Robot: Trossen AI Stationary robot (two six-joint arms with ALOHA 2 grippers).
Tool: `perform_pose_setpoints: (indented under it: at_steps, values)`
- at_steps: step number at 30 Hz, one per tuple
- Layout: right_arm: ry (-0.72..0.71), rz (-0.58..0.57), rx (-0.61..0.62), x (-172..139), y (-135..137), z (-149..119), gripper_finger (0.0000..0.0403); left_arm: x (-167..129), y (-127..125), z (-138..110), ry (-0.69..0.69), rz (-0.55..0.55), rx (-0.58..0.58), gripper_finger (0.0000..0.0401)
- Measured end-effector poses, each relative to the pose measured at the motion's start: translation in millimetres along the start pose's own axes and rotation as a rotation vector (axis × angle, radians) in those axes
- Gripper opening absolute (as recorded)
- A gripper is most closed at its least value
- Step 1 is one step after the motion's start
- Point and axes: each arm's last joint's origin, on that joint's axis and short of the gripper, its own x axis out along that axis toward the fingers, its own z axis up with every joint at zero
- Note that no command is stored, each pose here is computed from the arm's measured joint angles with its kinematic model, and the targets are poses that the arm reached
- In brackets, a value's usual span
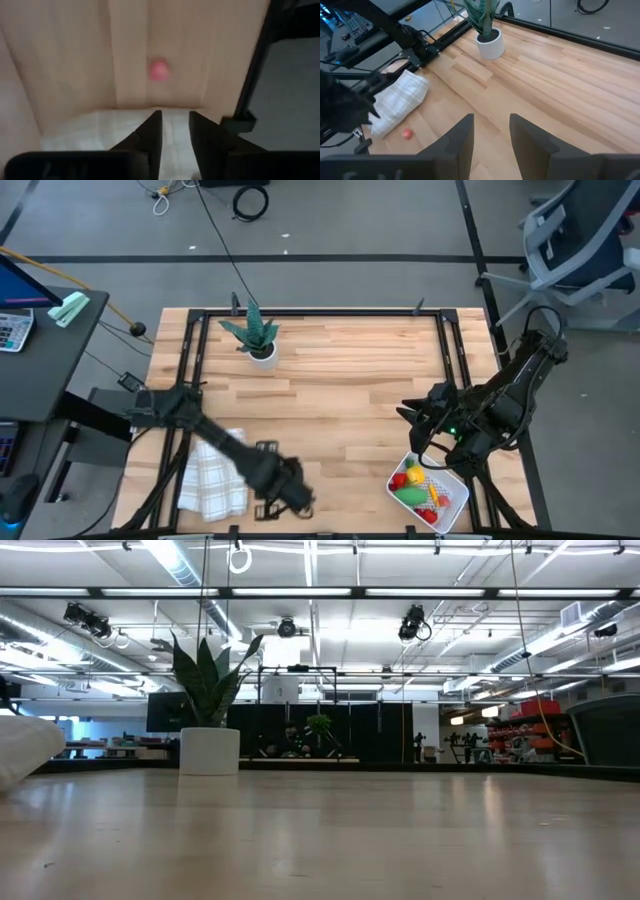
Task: Pick and placing Produce into tupperware
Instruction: Put the pink peach into the white bin
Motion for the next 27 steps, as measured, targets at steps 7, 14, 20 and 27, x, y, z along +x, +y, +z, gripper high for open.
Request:
perform_pose_setpoints:
  at_steps: [7, 14, 20, 27]
  values:
    - [-0.001, -0.002, 0.001, 0, 0, 0, 0.0132, 74, -30, -22, 0.023, 0.009, -0.086, 0.0152]
    - [-0.001, 0.0, 0.006, 0, 0, 0, 0.0132, 111, -18, -26, 0.024, 0.044, -0.193, 0.0177]
    - [-0.001, 0.002, 0.011, 0, 1, 0, 0.0132, 115, -6, -20, 0.033, 0.058, -0.149, 0.0174]
    - [-0.001, 0.002, 0.012, 0, 1, 0, 0.0132, 114, 2, -8, -0.007, 0.034, -0.15, 0.0172]
